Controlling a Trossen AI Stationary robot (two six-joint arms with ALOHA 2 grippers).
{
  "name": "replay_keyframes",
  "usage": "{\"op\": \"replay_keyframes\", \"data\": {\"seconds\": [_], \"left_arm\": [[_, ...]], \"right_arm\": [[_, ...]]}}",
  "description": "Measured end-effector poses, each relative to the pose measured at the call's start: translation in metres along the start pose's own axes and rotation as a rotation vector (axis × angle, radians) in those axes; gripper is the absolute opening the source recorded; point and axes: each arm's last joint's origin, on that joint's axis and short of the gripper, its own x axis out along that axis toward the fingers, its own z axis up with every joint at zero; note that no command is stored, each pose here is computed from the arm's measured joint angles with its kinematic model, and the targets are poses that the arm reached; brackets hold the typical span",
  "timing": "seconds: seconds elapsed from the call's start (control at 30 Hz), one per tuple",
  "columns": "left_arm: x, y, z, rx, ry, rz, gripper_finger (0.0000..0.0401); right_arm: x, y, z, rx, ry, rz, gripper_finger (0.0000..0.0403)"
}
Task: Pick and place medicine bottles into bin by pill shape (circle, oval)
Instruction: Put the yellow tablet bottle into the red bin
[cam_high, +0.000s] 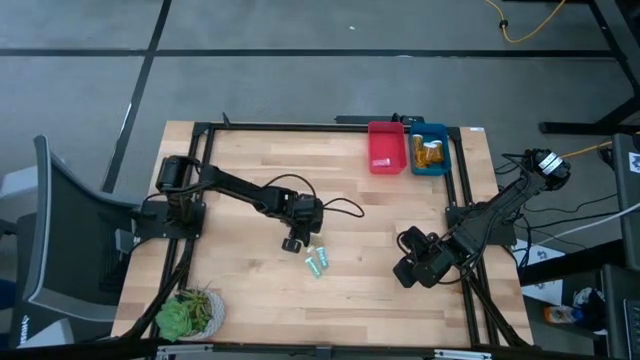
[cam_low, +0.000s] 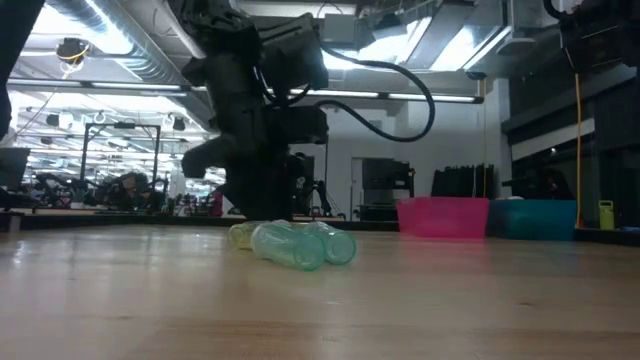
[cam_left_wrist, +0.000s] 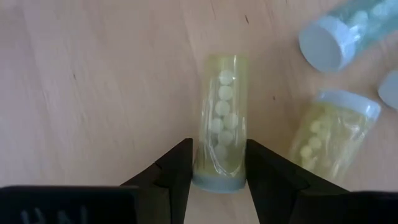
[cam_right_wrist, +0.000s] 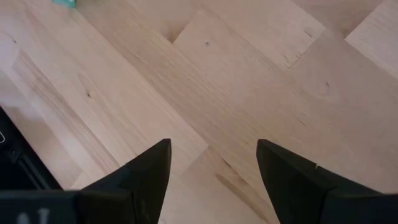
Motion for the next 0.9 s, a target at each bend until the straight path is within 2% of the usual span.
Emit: {"op": "replay_keyframes", "data": {"seconds": [0.27, 0.4, 0.73, 0.9], "left_arm": [[-0.001, 0.005, -0.001, -0.020, 0.000, 0.009, 0.0135], [-0.015, 0.019, 0.011, -0.037, -0.042, 0.031, 0.0135], [-0.070, 0.100, 0.071, -0.040, -0.279, 0.247, 0.0122], [-0.091, 0.148, 0.091, -0.051, -0.363, 0.347, 0.0108]], "right_arm": [[0.000, 0.000, 0.000, 0.000, 0.000, 0.000, 0.0239], [0.000, 0.000, 0.000, -0.001, 0.000, 0.000, 0.0239], [0.000, 0.000, 0.000, -0.001, 0.007, 0.000, 0.0239], [0.000, 0.000, 0.000, -0.001, 0.013, -0.004, 0.0239]]}}
